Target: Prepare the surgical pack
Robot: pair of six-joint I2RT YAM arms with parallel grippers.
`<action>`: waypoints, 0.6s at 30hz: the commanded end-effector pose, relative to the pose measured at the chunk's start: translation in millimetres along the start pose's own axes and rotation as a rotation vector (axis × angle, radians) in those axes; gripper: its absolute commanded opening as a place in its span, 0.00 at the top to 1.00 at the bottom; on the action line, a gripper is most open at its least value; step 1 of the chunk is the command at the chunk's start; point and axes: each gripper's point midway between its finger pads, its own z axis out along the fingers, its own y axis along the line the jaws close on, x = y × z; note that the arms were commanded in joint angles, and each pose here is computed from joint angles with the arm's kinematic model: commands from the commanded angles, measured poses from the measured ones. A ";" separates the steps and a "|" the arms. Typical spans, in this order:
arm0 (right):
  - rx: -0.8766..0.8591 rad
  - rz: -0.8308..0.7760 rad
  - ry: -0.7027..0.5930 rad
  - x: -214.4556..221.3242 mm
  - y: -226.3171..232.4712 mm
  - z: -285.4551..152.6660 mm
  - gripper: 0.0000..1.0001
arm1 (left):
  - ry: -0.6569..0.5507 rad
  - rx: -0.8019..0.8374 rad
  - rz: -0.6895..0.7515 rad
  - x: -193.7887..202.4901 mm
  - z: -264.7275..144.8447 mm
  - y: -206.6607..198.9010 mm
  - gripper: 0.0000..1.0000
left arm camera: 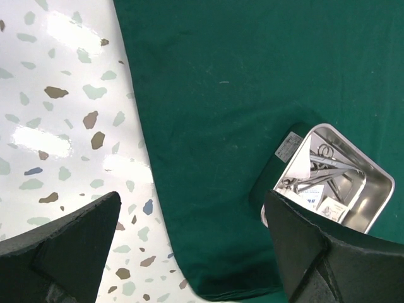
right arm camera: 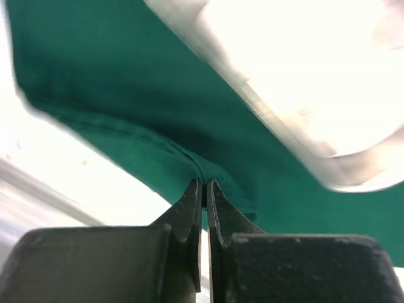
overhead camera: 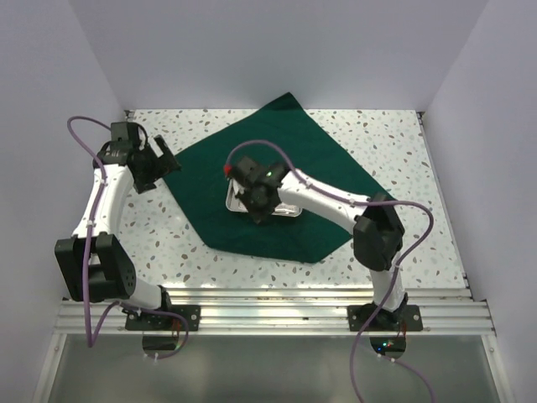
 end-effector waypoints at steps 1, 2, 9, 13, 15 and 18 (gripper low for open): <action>0.101 0.054 -0.129 -52.5 -48.3 -34.2 1.00 | -0.055 0.089 -0.019 -14.9 0.8 -16.8 0.00; 0.124 0.057 -0.120 -58.8 -58.5 -23.6 1.00 | -0.051 0.091 -0.021 -14.8 5.4 -16.8 0.00; 0.208 0.187 -0.259 -137.9 -144.7 -3.4 1.00 | 0.021 0.076 -0.030 -6.0 25.8 -14.2 0.00; 0.169 0.222 -0.375 -179.2 -166.8 0.7 1.00 | 0.053 0.049 -0.025 4.1 38.7 -4.5 0.00; 0.164 0.233 -0.420 -191.5 -171.8 4.8 1.00 | 0.066 0.040 -0.024 7.6 45.9 -1.2 0.00; 0.172 0.268 -0.443 -198.1 -186.0 13.5 1.00 | 0.090 0.042 -0.025 12.9 55.4 -0.1 0.00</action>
